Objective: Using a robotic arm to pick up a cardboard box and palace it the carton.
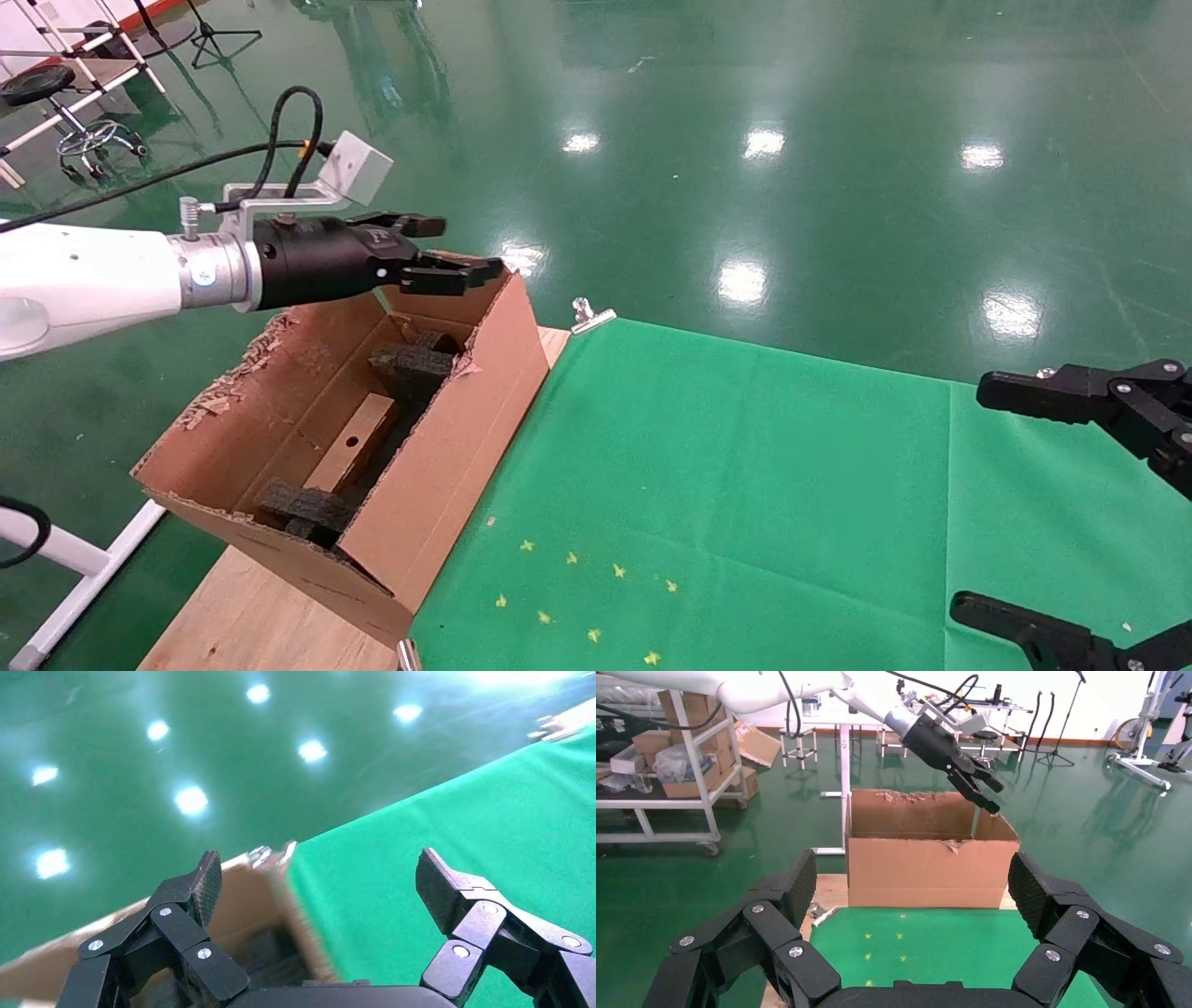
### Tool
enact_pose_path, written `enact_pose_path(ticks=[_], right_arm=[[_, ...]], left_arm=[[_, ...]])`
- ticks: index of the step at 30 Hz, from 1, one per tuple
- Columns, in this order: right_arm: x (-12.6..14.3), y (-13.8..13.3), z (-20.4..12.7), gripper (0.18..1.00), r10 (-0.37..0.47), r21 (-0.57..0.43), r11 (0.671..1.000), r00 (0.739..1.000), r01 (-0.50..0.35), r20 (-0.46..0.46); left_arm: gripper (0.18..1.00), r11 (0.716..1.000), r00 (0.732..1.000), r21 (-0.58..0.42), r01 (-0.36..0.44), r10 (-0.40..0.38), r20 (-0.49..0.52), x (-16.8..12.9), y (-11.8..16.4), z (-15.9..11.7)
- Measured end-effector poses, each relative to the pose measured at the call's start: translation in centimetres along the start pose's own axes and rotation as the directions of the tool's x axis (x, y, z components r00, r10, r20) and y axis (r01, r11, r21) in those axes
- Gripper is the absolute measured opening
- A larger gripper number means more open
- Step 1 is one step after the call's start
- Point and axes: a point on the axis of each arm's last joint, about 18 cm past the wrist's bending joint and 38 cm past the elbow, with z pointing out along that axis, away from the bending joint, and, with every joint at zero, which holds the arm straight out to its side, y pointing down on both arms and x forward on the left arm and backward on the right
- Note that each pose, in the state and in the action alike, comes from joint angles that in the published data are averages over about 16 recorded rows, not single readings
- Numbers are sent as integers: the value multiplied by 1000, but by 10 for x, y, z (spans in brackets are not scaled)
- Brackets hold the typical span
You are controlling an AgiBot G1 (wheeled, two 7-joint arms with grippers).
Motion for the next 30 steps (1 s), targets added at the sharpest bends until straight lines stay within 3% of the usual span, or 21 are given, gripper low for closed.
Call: enact_pose_path(ticks=[8,15,23,30], right_arm=[[0,0,0,1001,0,0,1000,1000,0,0],[0,0,0,1001,0,0,1000,1000,0,0],[0,0,0,1001,0,0,1000,1000,0,0],[0,0,0,1001,0,0,1000,1000,0,0]], left_arm=[[1000,996,988,87,-37,50,-149,39,-9,-2],[1000,984,955,167,-63,108,-275,75,-16,-9],[1000,961,893,263,-81,187,-409,117,-23,-24],[1000,933,817,349,-85,265,-512,153,-27,-43]])
